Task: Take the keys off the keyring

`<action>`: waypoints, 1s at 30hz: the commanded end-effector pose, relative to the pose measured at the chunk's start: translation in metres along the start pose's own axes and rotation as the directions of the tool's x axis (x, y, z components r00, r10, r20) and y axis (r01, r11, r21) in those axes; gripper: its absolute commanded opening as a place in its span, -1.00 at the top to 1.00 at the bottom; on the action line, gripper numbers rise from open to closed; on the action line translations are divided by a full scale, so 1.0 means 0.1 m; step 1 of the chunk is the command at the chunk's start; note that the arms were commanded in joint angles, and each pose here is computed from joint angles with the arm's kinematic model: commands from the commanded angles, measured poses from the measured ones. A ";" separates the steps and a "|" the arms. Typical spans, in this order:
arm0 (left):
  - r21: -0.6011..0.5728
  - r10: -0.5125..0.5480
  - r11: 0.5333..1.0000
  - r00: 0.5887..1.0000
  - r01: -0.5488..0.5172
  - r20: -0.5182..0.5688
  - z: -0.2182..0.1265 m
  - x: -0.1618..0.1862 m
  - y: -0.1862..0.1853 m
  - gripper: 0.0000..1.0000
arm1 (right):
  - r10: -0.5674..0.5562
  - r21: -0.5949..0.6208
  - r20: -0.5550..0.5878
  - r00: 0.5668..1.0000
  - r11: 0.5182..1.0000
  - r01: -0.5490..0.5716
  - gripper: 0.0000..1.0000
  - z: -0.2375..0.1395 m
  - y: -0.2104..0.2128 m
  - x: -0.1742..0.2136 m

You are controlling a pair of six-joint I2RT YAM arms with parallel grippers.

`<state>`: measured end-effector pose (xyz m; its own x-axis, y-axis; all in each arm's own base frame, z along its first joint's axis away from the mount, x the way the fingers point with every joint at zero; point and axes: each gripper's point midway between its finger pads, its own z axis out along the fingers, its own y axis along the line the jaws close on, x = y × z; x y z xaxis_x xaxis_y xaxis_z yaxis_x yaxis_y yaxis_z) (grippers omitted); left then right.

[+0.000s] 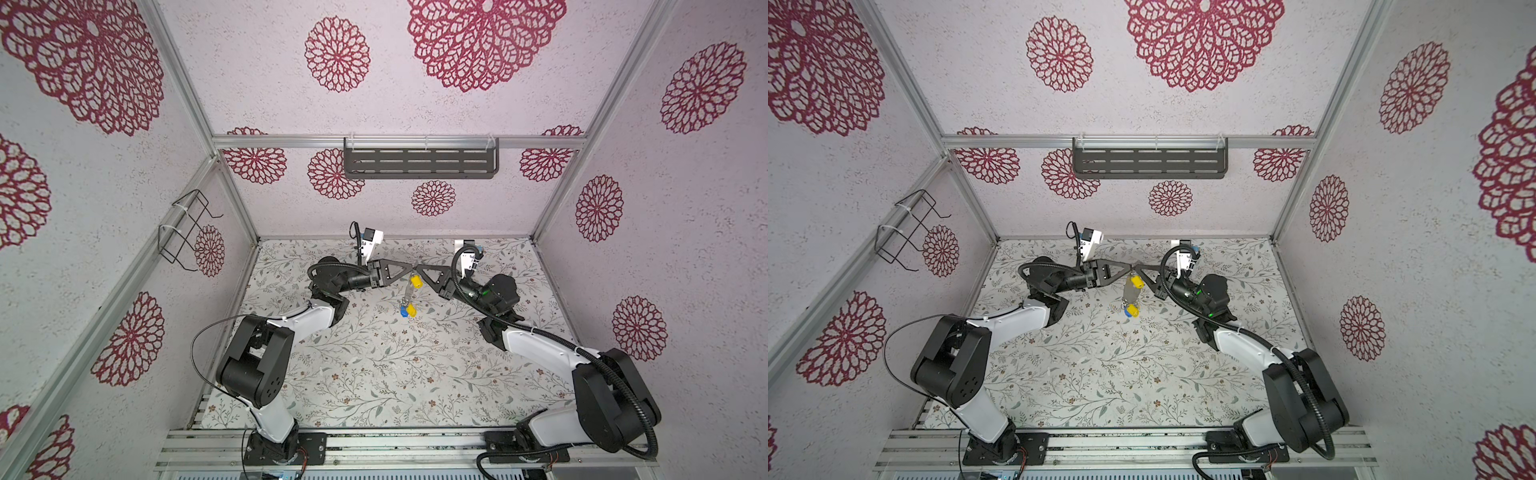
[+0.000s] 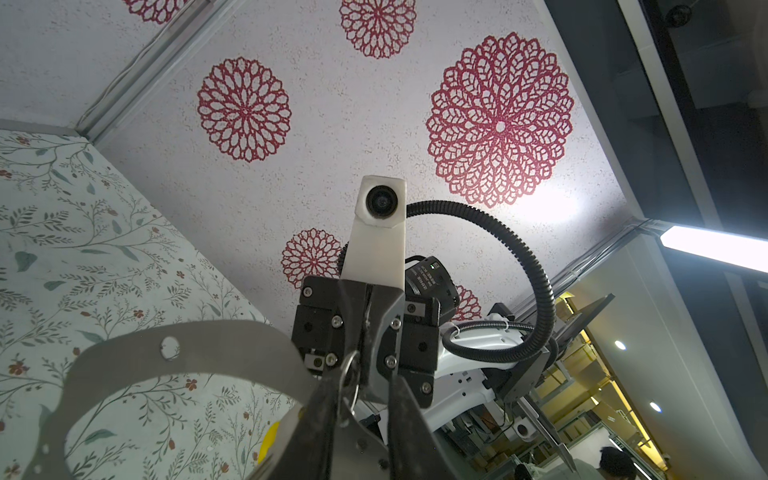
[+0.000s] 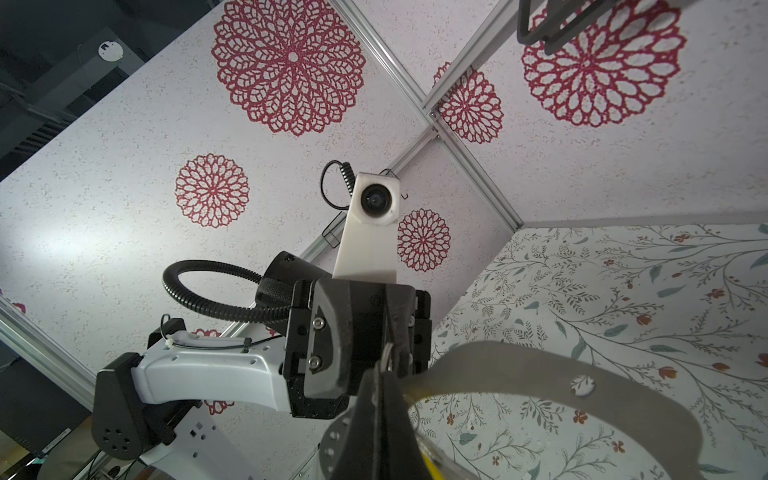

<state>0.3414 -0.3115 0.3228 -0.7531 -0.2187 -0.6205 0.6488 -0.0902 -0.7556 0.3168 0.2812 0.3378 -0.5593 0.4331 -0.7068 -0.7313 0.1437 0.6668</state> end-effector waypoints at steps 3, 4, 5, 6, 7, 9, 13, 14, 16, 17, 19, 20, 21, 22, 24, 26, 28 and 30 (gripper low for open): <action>0.042 0.038 0.998 0.999 -0.038 0.000 0.04 -0.04 -0.11 0.63 | -0.060 -0.086 0.049 0.997 0.994 0.064 1.00 0.03 0.30 -0.20; 0.042 0.039 0.998 0.999 -0.039 0.000 0.04 -0.05 -0.11 0.67 | -0.060 -0.087 0.049 0.997 0.994 0.064 1.00 0.03 0.31 -0.20; 0.040 0.036 0.999 0.999 -0.036 0.001 0.04 -0.05 -0.10 0.69 | -0.059 -0.085 0.048 0.997 0.994 0.063 1.00 0.03 0.30 -0.20; 0.040 0.037 0.999 0.999 -0.037 0.000 0.03 -0.05 -0.10 0.70 | -0.058 -0.086 0.046 0.997 0.994 0.061 1.00 0.04 0.30 -0.19; 0.041 0.036 0.999 0.999 -0.036 0.000 0.04 -0.05 -0.10 0.72 | -0.057 -0.086 0.045 0.997 0.994 0.061 1.00 0.04 0.30 -0.19; 0.040 0.034 0.999 0.999 -0.034 -0.002 0.04 -0.05 -0.09 0.79 | -0.054 -0.083 0.043 0.998 0.995 0.058 1.00 0.05 0.28 -0.17; 0.040 0.032 0.999 0.999 -0.031 -0.005 0.05 -0.04 -0.09 0.99 | -0.054 -0.074 0.035 0.998 0.996 0.056 1.00 0.05 0.26 -0.15; 0.037 0.027 0.999 1.000 -0.027 -0.007 0.05 -0.04 -0.07 1.00 | -0.054 -0.069 0.031 0.998 0.996 0.056 1.00 0.06 0.24 -0.14; 0.033 0.023 0.999 1.000 -0.023 -0.012 0.05 -0.03 -0.06 1.00 | -0.058 -0.059 0.024 0.998 0.996 0.059 1.00 0.06 0.22 -0.12; 0.029 0.021 0.999 1.000 -0.021 -0.013 0.05 -0.02 -0.06 1.00 | -0.060 -0.048 0.018 0.998 0.997 0.061 1.00 0.07 0.20 -0.11; 0.016 0.020 1.000 1.000 -0.020 -0.013 0.04 -0.02 -0.03 1.00 | -0.068 -0.027 0.009 0.998 0.997 0.068 1.00 0.06 0.16 -0.08; 0.003 0.026 1.000 1.000 -0.026 -0.008 0.04 -0.02 -0.03 1.00 | -0.073 -0.013 0.003 0.997 0.997 0.073 1.00 0.06 0.14 -0.07; -0.017 0.034 0.999 0.999 -0.034 -0.003 0.03 -0.02 -0.01 1.00 | -0.082 0.005 -0.004 0.997 0.997 0.082 1.00 0.05 0.11 -0.06; -0.043 0.041 0.998 0.999 -0.041 0.005 0.01 -0.03 0.01 1.00 | -0.088 0.027 -0.010 0.996 0.996 0.088 1.00 0.04 0.08 -0.04; -0.143 0.065 0.988 0.998 -0.061 0.024 -0.04 -0.03 0.10 1.00 | -0.119 0.095 -0.027 0.993 0.988 0.121 0.93 -0.01 0.00 -0.03; -0.270 0.104 0.959 0.994 -0.089 0.043 -0.13 -0.05 0.19 1.00 | -0.159 0.172 -0.040 0.987 0.971 0.163 0.45 -0.08 -0.08 -0.02; -0.368 0.164 0.920 0.985 -0.136 0.045 -0.22 -0.06 0.22 1.00 | -0.204 0.240 -0.051 0.978 0.948 0.210 0.11 -0.17 -0.15 -0.02; -0.411 0.175 0.901 0.983 -0.137 0.058 -0.27 -0.08 0.19 1.00 | -0.256 0.292 -0.054 0.965 0.920 0.261 -0.04 -0.27 -0.20 -0.03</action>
<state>0.3502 -0.2978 0.3100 -0.7005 -0.2759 -0.6581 0.6316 0.1896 -0.7518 0.3228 0.2690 0.3120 -0.5001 0.3643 -0.7856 -0.6907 0.3794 0.6156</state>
